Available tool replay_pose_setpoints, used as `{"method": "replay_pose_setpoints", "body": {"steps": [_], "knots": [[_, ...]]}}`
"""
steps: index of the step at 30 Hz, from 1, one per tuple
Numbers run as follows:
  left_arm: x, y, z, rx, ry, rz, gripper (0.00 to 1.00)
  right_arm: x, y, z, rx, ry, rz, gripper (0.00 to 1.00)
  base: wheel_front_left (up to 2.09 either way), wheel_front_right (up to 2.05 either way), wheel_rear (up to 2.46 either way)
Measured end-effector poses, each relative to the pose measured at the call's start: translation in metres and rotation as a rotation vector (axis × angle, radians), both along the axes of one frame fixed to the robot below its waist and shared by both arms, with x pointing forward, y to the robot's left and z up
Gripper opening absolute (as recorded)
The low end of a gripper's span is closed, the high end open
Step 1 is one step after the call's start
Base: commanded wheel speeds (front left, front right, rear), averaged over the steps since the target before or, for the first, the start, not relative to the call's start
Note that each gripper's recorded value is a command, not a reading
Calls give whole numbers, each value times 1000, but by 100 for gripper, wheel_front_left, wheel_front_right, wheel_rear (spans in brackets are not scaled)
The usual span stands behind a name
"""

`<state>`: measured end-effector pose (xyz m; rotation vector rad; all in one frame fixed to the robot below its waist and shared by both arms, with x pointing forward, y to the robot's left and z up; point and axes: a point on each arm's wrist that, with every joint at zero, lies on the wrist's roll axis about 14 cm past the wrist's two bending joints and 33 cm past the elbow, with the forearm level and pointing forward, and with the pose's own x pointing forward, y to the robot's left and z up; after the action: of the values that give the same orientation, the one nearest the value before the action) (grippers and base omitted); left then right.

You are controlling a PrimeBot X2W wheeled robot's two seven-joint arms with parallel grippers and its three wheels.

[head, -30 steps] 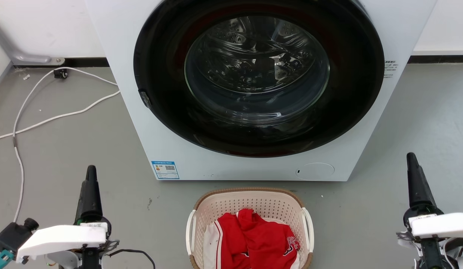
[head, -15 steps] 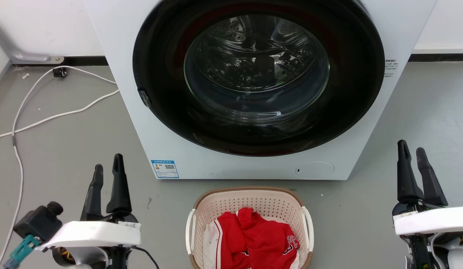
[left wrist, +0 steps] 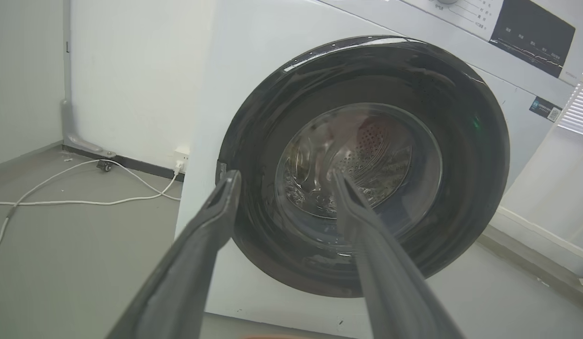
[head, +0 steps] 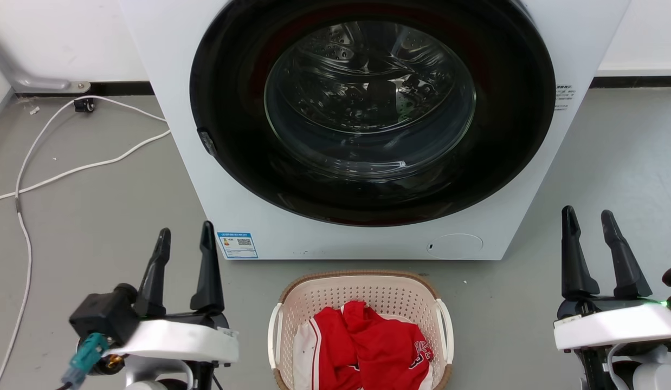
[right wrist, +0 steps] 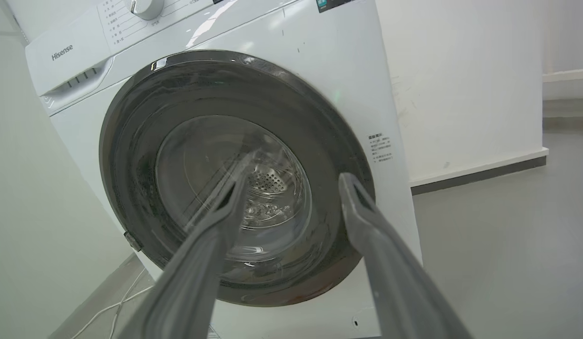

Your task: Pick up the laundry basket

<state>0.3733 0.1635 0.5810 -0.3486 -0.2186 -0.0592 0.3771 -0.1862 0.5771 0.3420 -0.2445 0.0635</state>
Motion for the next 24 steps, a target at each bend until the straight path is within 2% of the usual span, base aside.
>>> {"method": "replay_pose_setpoints", "body": {"steps": [24], "knots": [[-11, -37, -12, 335, -30, -54, 100, -5, 4, -12, -306, 7, -35, 100, 0, 0, 0]]}}
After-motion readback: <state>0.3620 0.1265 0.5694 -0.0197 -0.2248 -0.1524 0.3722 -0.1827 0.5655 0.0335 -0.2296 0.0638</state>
